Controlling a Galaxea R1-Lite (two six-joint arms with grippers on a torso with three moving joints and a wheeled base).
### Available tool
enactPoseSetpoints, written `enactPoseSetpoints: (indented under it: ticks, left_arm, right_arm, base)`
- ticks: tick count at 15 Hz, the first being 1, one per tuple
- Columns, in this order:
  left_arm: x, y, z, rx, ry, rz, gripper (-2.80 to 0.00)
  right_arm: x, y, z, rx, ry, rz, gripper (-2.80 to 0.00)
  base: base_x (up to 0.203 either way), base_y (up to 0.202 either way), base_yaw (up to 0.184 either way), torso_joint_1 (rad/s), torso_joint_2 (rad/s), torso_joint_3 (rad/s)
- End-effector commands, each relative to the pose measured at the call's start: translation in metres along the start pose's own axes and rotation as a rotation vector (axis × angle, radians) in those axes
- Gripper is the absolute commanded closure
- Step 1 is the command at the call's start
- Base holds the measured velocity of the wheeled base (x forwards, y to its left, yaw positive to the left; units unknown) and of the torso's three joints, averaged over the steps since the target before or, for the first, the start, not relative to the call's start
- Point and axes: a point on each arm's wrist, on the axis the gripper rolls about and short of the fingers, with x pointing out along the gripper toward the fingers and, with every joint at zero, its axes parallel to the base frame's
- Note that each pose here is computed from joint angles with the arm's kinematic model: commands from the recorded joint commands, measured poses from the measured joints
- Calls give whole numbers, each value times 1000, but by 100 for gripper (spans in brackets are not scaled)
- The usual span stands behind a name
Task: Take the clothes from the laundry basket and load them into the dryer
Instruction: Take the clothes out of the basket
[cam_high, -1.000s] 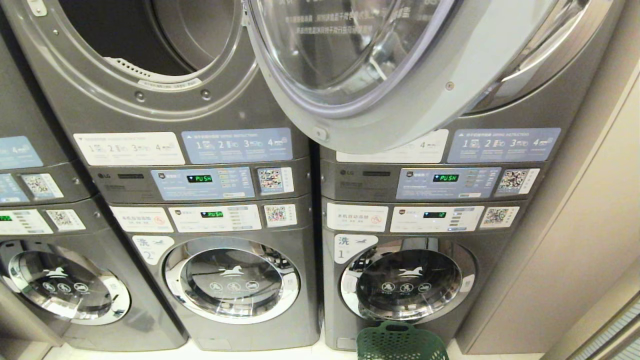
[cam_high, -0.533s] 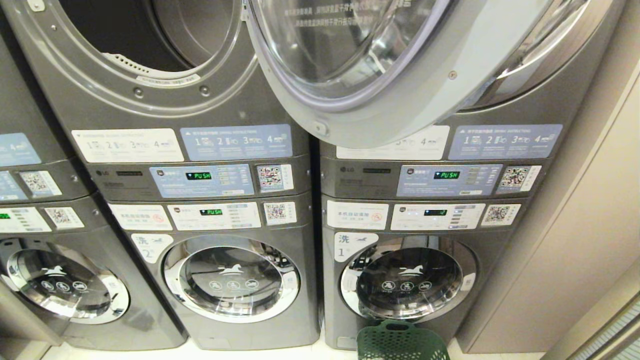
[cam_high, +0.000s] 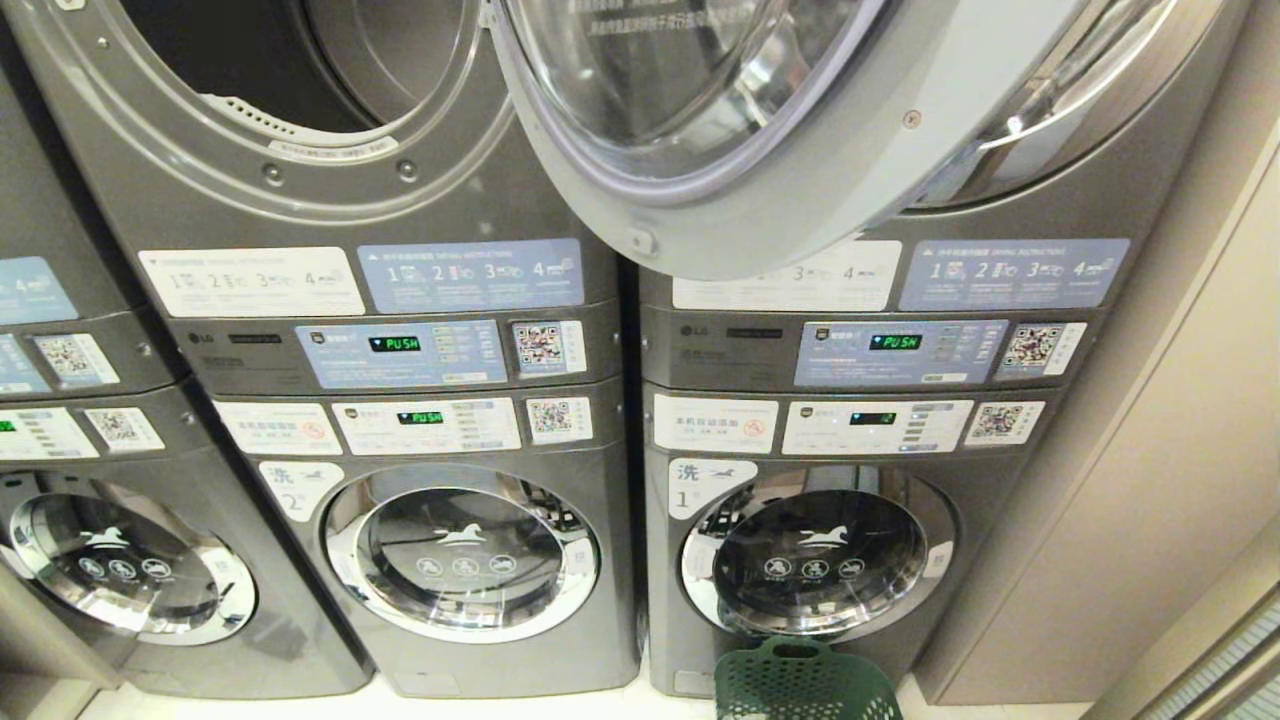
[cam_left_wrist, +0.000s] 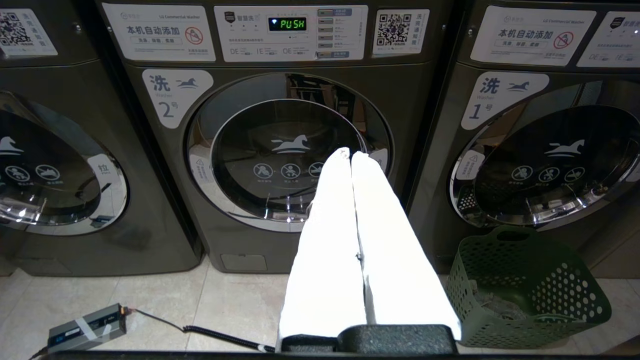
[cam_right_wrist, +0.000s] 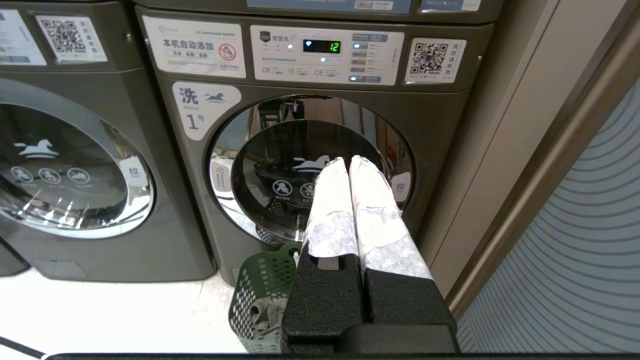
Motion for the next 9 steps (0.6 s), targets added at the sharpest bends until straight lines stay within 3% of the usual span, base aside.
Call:
enactPoseSetpoints:
  ticks: [1, 9]
  left_arm:
    - [0, 0, 0, 1, 0, 0, 0]
    - [0, 0, 0, 0, 0, 0, 0]
  right_arm:
    - [0, 0, 0, -1, 0, 0, 0]
    - [0, 0, 0, -1, 0, 2, 0]
  base:
    - [0, 0, 0, -97, 207, 101]
    - [0, 0, 0, -107, 234, 123]
